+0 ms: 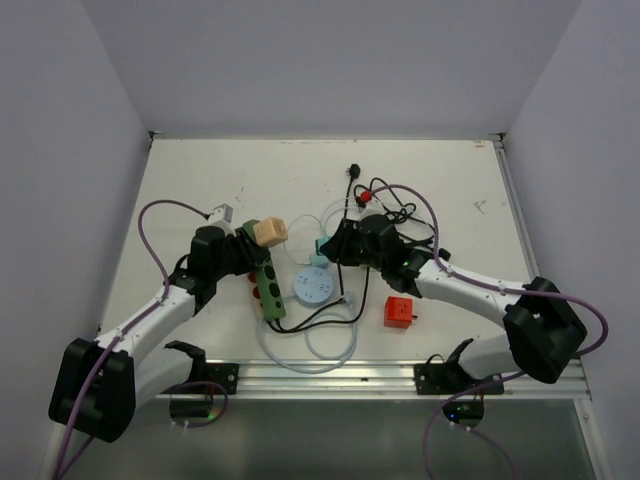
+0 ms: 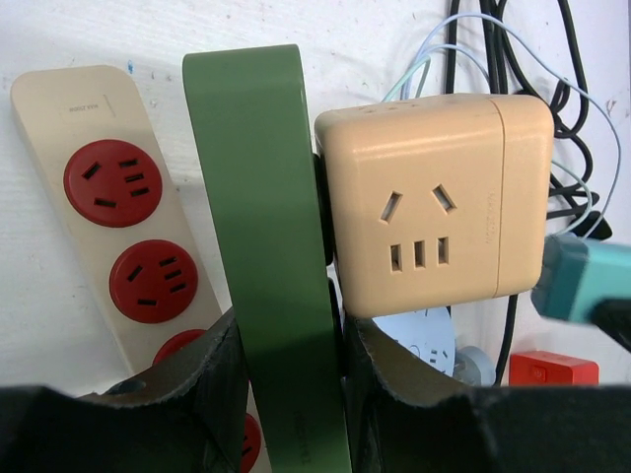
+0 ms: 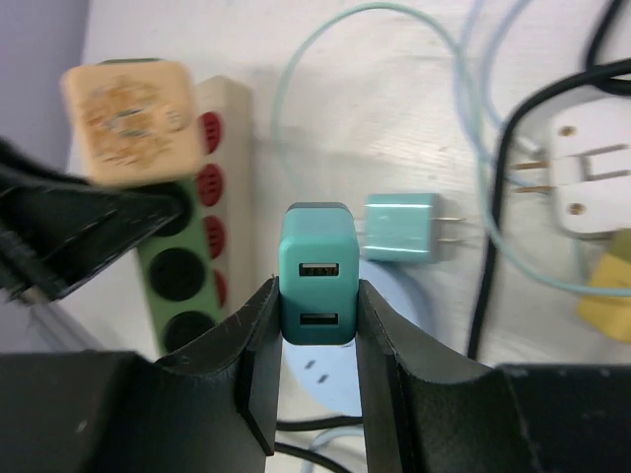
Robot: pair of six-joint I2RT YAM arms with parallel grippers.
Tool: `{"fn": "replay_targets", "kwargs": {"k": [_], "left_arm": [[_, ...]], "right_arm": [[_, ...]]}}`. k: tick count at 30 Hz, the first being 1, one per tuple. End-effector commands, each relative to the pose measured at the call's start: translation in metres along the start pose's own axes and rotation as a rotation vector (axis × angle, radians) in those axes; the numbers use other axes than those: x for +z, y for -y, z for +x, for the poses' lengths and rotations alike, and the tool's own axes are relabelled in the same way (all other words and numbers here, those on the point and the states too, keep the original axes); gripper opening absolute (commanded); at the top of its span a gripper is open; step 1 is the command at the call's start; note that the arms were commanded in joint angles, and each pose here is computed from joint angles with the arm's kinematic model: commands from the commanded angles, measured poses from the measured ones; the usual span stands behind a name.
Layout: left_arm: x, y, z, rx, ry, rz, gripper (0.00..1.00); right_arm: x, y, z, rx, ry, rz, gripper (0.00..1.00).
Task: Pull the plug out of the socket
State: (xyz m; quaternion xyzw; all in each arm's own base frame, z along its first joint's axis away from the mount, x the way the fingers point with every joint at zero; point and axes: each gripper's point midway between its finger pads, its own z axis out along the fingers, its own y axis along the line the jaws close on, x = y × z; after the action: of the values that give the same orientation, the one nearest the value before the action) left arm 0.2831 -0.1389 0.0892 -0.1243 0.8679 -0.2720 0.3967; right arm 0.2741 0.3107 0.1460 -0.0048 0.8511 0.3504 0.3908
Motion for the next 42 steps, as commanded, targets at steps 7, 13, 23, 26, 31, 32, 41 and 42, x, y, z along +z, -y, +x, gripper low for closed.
{"fn": "replay_targets", "kwargs": {"k": [7,13,23,26,31,32,41,42], "left_arm": [[-0.012,0.021,-0.035,0.144,0.050,0.037,0.00],[-0.015,0.028,-0.037,0.162,0.040,0.063,0.00],[-0.016,0.047,-0.044,0.229,0.030,0.108,0.00],[-0.016,0.058,-0.039,0.248,0.020,0.144,0.00],[-0.017,0.077,-0.031,0.276,0.014,0.189,0.00],[-0.017,0.080,-0.030,0.282,0.012,0.194,0.00],[-0.018,0.104,-0.026,0.293,0.007,0.248,0.00],[-0.019,0.104,-0.026,0.293,0.008,0.249,0.00]], "right_arm": [[0.011,0.056,-0.018,0.038,-0.036,0.167,0.33],[0.016,0.060,-0.028,0.048,-0.042,0.190,0.58],[0.005,-0.016,-0.056,0.055,0.027,-0.175,0.82],[0.001,-0.043,-0.059,0.102,0.036,-0.323,0.96],[-0.001,-0.063,-0.063,0.144,0.038,-0.425,0.99],[-0.001,-0.066,-0.063,0.145,0.033,-0.437,0.99],[0.010,-0.069,-0.043,0.096,-0.020,-0.394,0.99],[0.013,-0.063,-0.040,0.091,-0.025,-0.350,0.99]]}}
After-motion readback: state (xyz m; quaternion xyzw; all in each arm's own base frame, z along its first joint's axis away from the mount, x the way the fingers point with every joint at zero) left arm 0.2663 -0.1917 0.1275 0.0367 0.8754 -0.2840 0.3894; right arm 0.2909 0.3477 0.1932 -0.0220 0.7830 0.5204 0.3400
